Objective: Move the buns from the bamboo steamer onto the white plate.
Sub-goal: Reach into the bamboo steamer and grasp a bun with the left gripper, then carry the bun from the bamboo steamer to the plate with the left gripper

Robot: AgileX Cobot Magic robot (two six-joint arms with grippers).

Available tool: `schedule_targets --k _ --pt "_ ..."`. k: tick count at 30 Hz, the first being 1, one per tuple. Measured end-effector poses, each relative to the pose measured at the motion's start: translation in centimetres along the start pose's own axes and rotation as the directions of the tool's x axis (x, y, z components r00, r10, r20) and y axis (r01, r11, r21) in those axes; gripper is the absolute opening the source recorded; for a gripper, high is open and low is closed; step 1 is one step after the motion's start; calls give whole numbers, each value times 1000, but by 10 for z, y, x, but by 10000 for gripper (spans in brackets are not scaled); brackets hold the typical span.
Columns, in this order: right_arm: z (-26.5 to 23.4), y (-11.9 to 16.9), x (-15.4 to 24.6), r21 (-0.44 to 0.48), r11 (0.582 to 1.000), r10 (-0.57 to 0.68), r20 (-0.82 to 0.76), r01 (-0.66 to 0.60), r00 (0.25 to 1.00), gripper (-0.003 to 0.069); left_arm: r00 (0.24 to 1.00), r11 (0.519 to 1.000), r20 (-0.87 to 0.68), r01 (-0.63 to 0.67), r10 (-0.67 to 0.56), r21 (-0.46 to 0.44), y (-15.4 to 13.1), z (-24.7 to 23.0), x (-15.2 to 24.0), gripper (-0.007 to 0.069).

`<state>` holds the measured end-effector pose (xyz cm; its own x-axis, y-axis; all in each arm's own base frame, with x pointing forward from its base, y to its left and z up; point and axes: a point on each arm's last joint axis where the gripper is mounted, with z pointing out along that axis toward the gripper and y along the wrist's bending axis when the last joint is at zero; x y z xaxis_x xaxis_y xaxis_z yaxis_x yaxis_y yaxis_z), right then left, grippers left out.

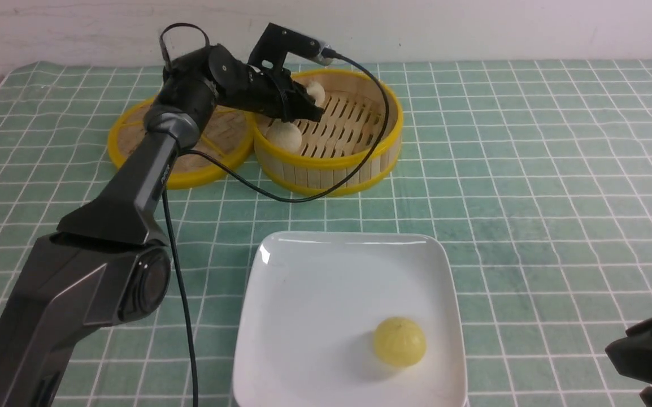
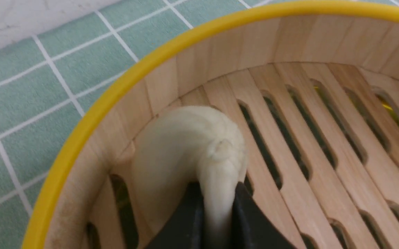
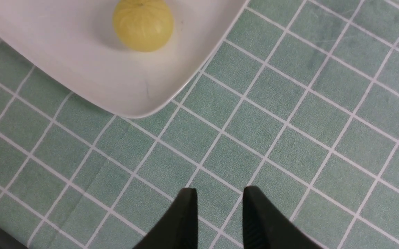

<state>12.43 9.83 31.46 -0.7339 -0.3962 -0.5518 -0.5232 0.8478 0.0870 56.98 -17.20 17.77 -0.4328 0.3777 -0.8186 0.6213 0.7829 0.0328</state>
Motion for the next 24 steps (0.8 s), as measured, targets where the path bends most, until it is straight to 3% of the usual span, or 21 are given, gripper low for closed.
schedule_targets --k 13,18,24 --pt "0 0 0 0 1000 -1 0 1 1000 223 985 999 -172 22 -17 28 -15 -103 -64 83" --pt "0 0 0 1 1000 -11 -5 11 1000 227 993 999 -111 44 -43 9 -21 -141 -92 83" --pt "0 0 2 2 1000 -15 -21 15 1000 232 986 981 17 168 -168 -93 -28 -214 -133 83"
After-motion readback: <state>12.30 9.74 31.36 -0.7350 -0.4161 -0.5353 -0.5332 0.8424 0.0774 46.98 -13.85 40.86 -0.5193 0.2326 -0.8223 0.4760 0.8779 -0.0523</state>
